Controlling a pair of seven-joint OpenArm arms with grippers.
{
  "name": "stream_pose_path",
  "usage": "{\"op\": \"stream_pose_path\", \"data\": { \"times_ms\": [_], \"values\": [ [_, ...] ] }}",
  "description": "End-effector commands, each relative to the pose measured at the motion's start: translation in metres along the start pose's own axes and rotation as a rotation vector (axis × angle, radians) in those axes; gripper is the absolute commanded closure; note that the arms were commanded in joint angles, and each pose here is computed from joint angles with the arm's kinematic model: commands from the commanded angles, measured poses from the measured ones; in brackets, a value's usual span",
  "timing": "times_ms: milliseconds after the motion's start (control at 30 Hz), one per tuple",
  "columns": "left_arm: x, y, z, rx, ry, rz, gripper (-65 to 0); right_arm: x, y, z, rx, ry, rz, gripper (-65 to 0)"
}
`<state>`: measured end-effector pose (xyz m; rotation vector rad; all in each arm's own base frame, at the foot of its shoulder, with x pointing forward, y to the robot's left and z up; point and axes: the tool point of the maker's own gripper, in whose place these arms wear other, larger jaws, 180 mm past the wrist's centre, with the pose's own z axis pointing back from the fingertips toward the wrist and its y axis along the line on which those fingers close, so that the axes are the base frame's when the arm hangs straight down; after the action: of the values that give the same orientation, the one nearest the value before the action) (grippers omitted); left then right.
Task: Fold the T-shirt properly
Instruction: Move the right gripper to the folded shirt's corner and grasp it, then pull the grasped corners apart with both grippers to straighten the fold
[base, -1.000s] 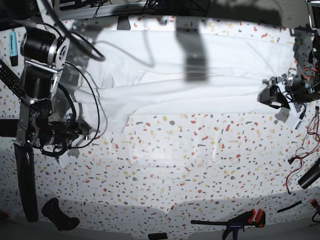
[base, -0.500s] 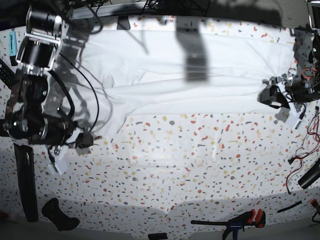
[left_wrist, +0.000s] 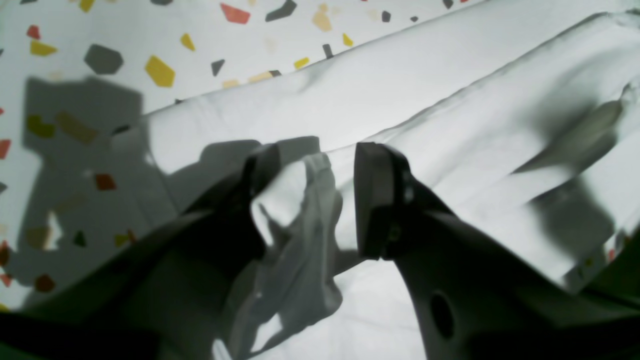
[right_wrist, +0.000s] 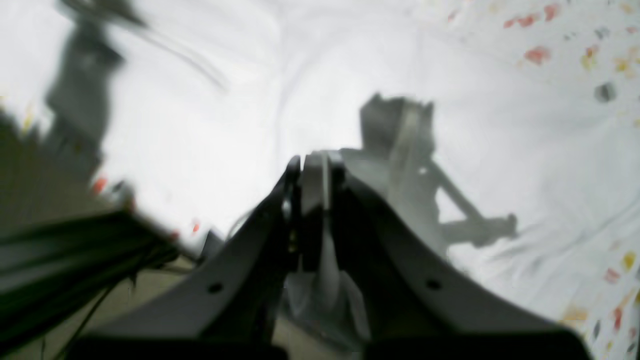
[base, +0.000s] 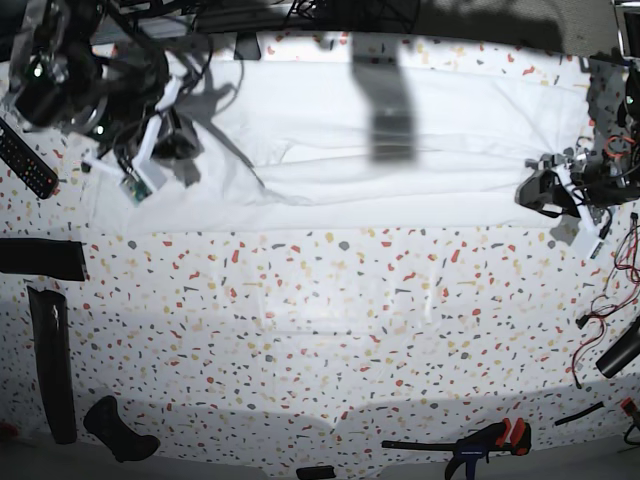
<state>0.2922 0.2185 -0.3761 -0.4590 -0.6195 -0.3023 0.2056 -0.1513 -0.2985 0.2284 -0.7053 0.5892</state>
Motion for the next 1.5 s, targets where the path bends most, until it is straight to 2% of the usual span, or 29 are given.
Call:
{"op": "stream_pose_path", "data": {
  "times_ms": [0,167,300,533,633,833,1133,1200,1300,1467],
  "values": [
    [0.016,0.004,0.009,0.009,-0.043,-0.021,-24.1,0.001,0.003,0.007,0.001,-0.01,0.015,0.0],
    [0.016,0.004,0.009,0.009,-0.043,-0.021,-24.1,-0.038,0.01,0.02,-0.005,0.093,-0.042,0.0],
    [0.016,0.004,0.009,0.009,-0.043,-0.021,-24.1,-0.055,0.002,0.031,-0.043,0.134,-0.074,0.0],
    [0.016,0.007,0.011,0.016,-0.039,-0.027,-24.0,-0.059,-0.01,0.036,-0.094,0.149,-0.077,0.0],
    [0.017,0.008,0.015,0.016,-0.036,-0.046,-19.0,-0.06,-0.01,0.037,-0.096,0.15,-0.076,0.0],
    [0.027,-0.007,0.024,-0.096,-0.073,0.009,-18.4,-0.06,-0.01,0.037,-0.096,0.15,-0.076,0.0],
    [0.022,-0.006,0.024,-0.09,-0.046,0.007,-17.9,-0.06,-0.01,0.037,-0.096,0.15,-0.076,0.0],
    [0.023,-0.008,0.024,-0.099,-0.056,0.011,-13.5,-0.06,-0.01,0.037,-0.096,0.15,-0.076,0.0],
    [0.026,-0.012,0.025,-0.125,-0.072,0.023,0.0,-0.06,-0.01,0.037,-0.096,0.151,-0.076,0.0],
    [0.018,-0.021,0.026,-0.172,-0.02,0.038,0.0,-0.061,-0.01,0.037,-0.096,0.158,-0.076,0.0]
  ]
}}
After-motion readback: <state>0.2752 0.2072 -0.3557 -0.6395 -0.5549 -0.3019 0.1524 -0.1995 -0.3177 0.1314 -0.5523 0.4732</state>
